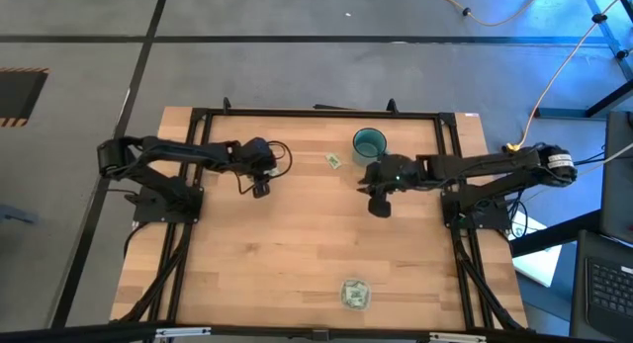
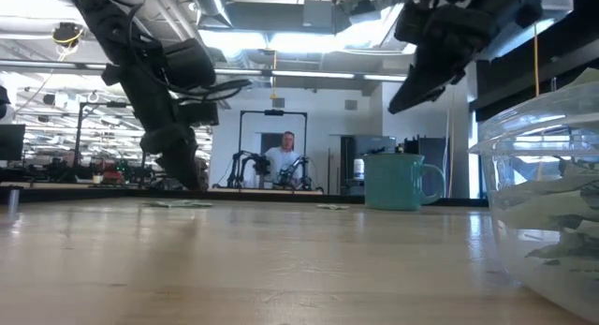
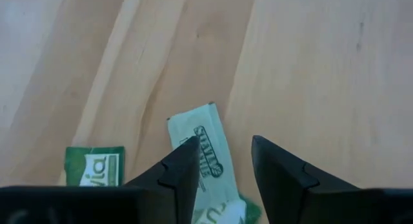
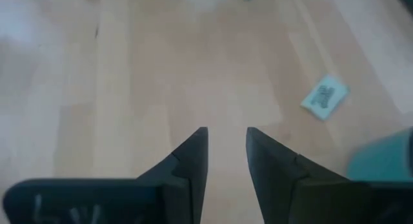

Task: Pick and place items into bin
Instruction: Put the light green stevia packet into the transparent bin

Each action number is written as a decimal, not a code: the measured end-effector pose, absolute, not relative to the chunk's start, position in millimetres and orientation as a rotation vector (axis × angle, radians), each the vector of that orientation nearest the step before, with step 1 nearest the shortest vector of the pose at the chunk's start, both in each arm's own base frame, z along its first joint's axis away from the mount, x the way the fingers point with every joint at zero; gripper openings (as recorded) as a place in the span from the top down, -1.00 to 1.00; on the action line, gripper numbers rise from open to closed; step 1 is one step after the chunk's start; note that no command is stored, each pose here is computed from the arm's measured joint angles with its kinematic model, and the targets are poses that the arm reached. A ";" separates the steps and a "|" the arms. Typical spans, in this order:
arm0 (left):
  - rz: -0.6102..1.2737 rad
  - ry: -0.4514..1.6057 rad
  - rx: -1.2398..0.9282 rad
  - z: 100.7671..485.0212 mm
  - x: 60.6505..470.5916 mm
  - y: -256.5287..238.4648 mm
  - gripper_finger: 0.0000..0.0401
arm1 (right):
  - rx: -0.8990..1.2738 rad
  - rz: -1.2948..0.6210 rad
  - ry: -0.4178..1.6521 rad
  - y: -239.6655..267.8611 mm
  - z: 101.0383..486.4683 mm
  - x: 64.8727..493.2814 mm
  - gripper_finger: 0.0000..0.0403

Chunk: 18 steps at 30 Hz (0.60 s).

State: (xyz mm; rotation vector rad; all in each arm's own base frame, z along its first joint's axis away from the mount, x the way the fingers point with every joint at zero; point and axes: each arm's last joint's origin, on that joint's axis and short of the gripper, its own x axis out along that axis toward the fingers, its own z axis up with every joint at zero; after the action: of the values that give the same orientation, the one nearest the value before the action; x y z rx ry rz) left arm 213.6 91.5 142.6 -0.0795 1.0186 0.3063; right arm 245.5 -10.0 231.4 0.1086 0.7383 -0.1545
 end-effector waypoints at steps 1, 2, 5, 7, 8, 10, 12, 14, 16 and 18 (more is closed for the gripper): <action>0.308 1.018 -0.076 141.0 214.8 92.2 0.34 | 0.104 -0.157 0.731 -12.9 232.0 245.8 0.46; 0.309 1.020 -0.069 139.3 215.9 92.8 0.35 | 0.093 -0.161 0.731 -15.8 232.1 245.7 0.46; 0.330 1.027 -0.030 134.3 219.1 95.2 0.39 | 0.082 -0.181 0.732 -24.2 232.1 245.0 0.46; 0.331 1.043 -0.018 129.9 220.2 96.4 0.43 | 0.092 -0.158 0.733 -29.2 232.0 244.5 0.46; 0.331 1.054 -0.021 127.6 220.1 97.0 0.46 | 0.094 -0.144 0.731 -31.9 232.2 244.3 0.46; 0.324 1.068 -0.027 123.4 221.5 97.7 0.50 | 0.107 -0.134 0.727 -37.6 232.4 243.7 0.46; 0.323 1.072 -0.028 121.0 223.2 98.3 0.55 | 0.099 -0.148 0.725 -44.0 232.6 242.7 0.46; 0.319 1.083 -0.032 118.0 223.8 98.5 0.60 | 0.103 -0.167 0.723 -49.8 232.7 241.7 0.46; 0.318 1.083 -0.031 117.8 223.9 98.5 0.66 | 0.104 -0.163 0.716 -55.0 233.0 240.9 0.46; 0.318 1.082 -0.031 118.2 223.8 98.4 0.73 | 0.110 -0.124 0.655 -59.4 230.3 241.5 0.46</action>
State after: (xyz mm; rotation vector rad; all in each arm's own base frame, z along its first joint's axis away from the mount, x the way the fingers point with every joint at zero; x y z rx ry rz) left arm 223.8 98.4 118.2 -0.0311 1.0819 0.3182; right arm 241.5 -59.4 230.3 0.1103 0.6545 -0.1242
